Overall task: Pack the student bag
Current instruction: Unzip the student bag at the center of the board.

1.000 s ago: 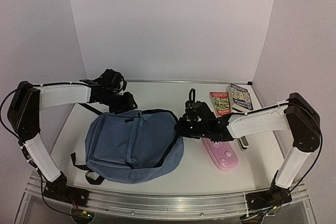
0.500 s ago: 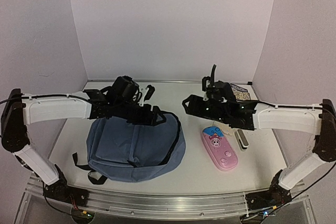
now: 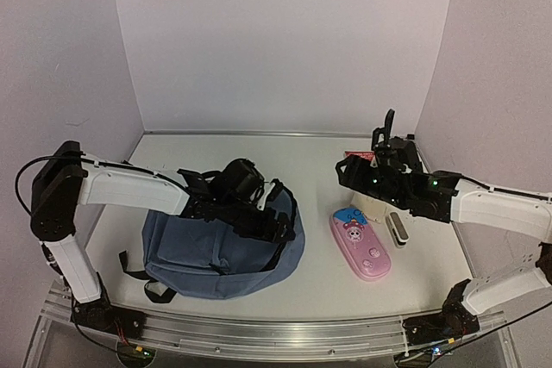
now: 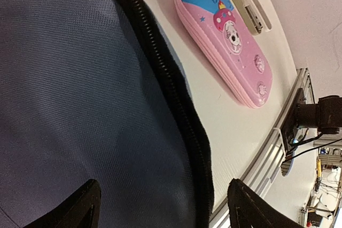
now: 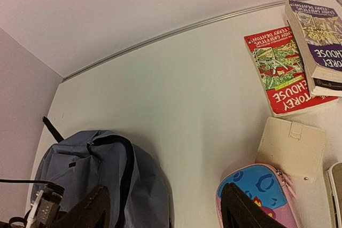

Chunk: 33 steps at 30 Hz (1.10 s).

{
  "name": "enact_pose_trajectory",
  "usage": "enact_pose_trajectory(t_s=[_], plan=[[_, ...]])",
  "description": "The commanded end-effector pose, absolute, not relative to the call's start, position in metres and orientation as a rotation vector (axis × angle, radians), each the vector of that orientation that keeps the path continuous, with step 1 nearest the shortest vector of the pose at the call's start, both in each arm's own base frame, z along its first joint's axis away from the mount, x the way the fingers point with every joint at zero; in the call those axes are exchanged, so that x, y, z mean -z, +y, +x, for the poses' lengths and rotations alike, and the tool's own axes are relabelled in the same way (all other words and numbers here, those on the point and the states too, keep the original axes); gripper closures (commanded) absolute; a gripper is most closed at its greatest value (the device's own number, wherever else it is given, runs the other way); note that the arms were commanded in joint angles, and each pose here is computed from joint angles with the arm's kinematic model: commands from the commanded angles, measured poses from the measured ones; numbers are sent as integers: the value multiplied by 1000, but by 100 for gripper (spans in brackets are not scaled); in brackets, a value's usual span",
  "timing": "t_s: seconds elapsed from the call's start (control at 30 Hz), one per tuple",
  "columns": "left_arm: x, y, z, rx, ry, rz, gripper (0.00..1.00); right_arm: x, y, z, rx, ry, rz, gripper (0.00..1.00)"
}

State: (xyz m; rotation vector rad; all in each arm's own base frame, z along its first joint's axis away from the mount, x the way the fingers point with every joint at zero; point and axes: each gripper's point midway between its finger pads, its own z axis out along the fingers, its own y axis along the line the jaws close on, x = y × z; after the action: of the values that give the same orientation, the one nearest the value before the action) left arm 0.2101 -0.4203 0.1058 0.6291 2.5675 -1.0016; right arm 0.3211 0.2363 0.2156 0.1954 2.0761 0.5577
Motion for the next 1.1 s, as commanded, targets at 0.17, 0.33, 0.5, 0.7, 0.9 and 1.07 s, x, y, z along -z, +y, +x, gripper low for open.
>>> enact_pose_trajectory(t_s=[0.17, 0.33, 0.5, 0.7, 0.9, 1.07], plan=[[-110, -426, 225, 885, 2601, 574, 24, -219, 228, 320, -555, 2057, 244, 29], [-108, -413, 228, 818, 2608, 527, 33, -217, 228, 320, -555, 2061, 245, 29], [-111, -407, 229, 801, 2603, 492, 34, -214, 229, 321, -547, 2068, 241, 29], [-115, -395, 232, 753, 2589, 455, 34, -206, 230, 321, -544, 2088, 241, 29], [-110, -389, 230, 734, 2604, 437, 41, -207, 234, 320, -562, 2094, 230, 29], [-107, -393, 230, 761, 2610, 421, 65, -193, 249, 319, -594, 2154, 181, 28]])
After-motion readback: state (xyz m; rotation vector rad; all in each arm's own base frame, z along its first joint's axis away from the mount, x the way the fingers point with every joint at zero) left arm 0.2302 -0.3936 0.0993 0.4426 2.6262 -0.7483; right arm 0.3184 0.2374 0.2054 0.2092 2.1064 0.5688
